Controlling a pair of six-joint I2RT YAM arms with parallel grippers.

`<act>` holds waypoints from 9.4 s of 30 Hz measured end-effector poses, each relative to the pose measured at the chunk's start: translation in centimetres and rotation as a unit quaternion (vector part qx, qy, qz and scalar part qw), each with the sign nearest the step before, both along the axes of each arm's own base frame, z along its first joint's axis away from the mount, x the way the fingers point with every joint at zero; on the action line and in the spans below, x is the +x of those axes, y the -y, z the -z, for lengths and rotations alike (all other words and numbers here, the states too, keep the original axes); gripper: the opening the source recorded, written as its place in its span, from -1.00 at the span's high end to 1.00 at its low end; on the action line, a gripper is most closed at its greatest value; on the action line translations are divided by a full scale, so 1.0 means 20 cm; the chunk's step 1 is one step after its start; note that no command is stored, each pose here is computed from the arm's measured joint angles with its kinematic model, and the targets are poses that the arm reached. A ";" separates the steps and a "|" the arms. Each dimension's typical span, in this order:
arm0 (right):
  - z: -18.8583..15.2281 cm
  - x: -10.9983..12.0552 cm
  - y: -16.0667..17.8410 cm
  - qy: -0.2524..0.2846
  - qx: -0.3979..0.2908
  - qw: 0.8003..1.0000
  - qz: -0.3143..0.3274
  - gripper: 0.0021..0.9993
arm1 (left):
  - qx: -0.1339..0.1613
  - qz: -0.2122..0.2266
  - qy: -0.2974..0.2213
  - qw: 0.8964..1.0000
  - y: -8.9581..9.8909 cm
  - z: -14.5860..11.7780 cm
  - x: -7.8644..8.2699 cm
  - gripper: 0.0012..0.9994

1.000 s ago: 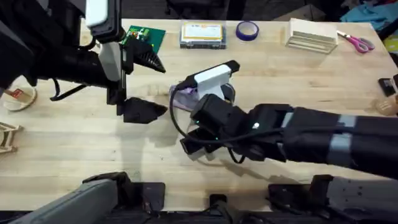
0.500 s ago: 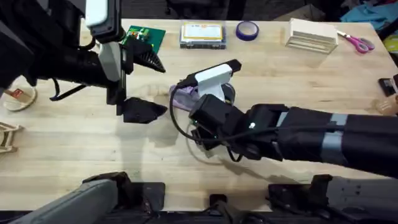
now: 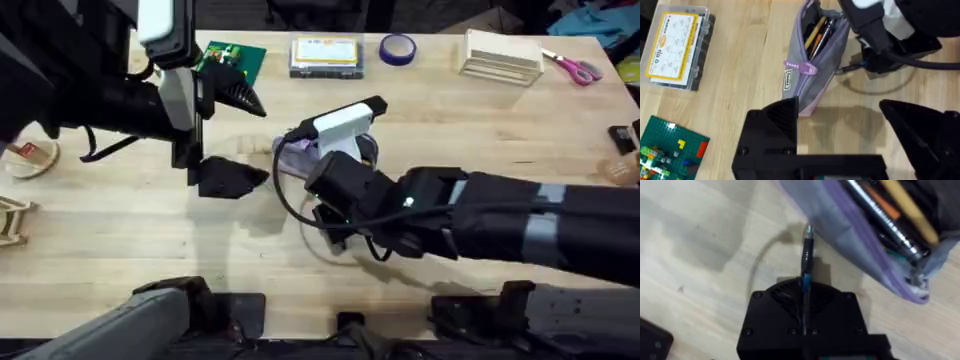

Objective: Unzip the bag, pick up the pens from the table one at a time and place them inside, then zip the bag closed.

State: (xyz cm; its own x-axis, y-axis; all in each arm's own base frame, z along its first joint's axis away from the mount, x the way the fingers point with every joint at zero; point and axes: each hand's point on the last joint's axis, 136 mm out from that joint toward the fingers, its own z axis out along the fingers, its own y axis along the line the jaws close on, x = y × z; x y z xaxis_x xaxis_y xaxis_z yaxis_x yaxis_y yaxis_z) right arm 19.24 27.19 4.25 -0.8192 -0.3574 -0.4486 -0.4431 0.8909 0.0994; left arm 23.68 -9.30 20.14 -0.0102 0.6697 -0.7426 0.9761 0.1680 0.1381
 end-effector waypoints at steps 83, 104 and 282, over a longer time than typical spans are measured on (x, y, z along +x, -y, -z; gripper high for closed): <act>-0.30 0.39 0.02 0.286 -0.169 0.834 -0.441 0.94 | 0.000 0.000 0.000 1.000 0.00 0.00 0.00 -0.99; -0.36 0.44 -0.02 0.316 -0.147 0.833 -0.429 -1.00 | 0.000 0.000 0.000 1.000 0.00 0.00 0.00 -0.99; -0.36 0.51 -0.29 0.038 0.178 0.981 0.071 -0.16 | -0.048 -0.010 -0.082 0.995 -0.16 0.43 0.26 -0.99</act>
